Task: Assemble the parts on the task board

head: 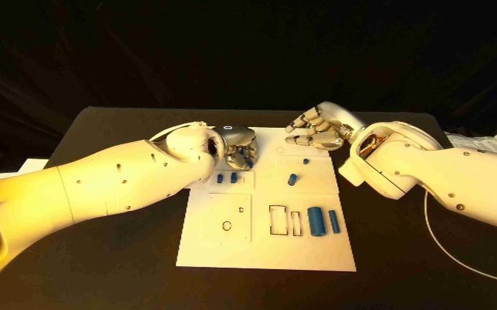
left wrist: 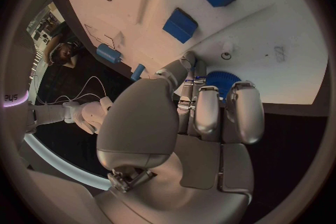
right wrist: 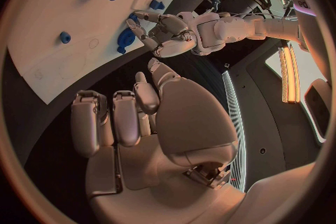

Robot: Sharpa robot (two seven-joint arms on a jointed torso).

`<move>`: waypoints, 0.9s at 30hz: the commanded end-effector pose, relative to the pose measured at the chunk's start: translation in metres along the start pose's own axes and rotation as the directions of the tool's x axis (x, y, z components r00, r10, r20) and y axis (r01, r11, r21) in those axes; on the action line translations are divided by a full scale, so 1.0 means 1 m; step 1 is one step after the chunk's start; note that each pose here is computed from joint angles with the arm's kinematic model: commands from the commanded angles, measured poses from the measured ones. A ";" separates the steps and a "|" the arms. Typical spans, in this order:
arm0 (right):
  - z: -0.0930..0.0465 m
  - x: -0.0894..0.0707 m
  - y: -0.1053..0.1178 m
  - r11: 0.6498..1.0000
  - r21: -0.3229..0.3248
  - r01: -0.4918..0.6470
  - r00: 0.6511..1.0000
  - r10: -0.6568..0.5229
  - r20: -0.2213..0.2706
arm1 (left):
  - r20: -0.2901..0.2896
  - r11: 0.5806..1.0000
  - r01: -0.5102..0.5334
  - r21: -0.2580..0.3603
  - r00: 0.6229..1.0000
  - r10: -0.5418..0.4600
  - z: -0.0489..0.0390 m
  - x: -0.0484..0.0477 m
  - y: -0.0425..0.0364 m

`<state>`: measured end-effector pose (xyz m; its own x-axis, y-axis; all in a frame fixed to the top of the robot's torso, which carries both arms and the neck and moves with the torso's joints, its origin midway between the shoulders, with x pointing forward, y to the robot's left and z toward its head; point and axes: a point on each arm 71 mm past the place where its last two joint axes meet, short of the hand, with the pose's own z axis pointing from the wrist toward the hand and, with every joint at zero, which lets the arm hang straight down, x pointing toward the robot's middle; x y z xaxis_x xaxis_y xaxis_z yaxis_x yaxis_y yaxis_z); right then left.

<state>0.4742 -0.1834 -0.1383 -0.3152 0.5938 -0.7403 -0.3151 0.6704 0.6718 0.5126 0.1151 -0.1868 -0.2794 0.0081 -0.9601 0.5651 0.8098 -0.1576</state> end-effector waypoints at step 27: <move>0.000 0.000 -0.001 1.000 -0.007 0.005 1.000 -0.005 -0.002 | 0.069 0.982 0.170 -0.087 0.984 -0.164 -0.0461 -0.0184 0.0434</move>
<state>0.4753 -0.1855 -0.1387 -0.3118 0.5943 -0.7414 -0.3121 0.6729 0.6707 0.5066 0.1778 -0.1635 -0.2834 -0.1574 -0.9460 0.4519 0.8482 -0.2765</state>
